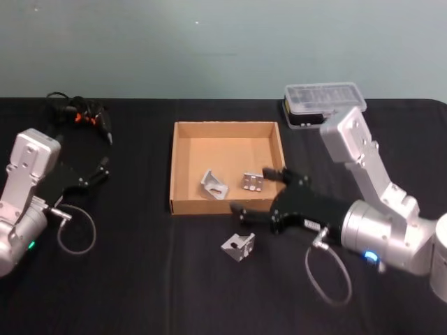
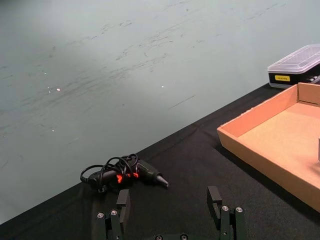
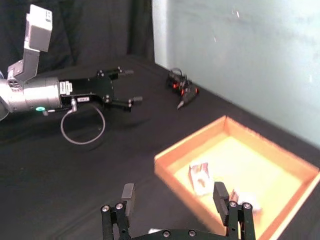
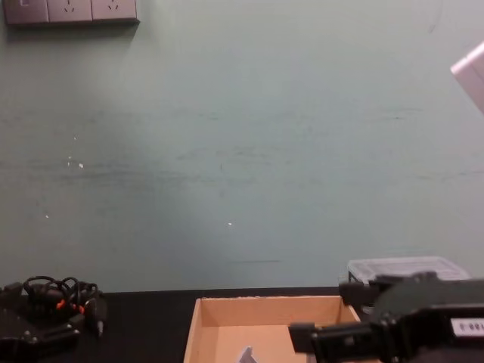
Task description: Use one hand to pick up the angle iron from the table and place it into the box.
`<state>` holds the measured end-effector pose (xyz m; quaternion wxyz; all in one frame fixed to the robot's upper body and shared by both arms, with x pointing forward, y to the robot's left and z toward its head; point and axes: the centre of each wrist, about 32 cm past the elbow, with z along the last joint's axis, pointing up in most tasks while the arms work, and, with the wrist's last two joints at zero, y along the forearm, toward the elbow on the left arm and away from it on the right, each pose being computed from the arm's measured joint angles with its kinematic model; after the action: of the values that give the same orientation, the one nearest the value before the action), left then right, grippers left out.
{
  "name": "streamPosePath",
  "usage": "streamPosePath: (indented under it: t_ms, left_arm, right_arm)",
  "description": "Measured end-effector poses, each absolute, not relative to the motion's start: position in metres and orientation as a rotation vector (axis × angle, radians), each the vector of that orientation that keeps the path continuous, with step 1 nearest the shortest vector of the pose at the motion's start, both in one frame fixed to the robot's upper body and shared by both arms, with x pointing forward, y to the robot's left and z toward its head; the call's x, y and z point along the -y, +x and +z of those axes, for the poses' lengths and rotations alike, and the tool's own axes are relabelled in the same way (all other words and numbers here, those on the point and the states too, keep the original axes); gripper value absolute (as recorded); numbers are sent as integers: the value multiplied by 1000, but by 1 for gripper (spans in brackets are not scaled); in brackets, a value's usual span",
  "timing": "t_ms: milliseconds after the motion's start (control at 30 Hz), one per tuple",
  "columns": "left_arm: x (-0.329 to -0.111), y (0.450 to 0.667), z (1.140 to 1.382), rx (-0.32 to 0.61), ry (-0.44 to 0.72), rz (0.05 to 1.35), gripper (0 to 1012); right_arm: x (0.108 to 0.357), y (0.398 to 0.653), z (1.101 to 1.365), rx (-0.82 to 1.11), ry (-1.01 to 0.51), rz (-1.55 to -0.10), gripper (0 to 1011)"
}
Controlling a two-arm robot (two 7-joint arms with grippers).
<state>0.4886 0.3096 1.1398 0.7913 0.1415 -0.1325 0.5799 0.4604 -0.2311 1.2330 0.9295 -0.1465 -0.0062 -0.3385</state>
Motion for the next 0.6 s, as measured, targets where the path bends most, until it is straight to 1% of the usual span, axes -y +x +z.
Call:
streamPosePath:
  t_ms: [167, 300, 600]
  left_arm:
    - [-310, 489, 1140, 285, 304, 1248, 1011]
    - [-310, 489, 1140, 285, 304, 1248, 1011]
    - [-310, 489, 1140, 285, 304, 1248, 1011]
  right_arm:
    - [231, 445, 1230, -68, -326, -707, 1000]
    - [231, 439, 1225, -88, -354, -704, 1000]
    - [233, 435, 1209, -127, -433, -706, 1000]
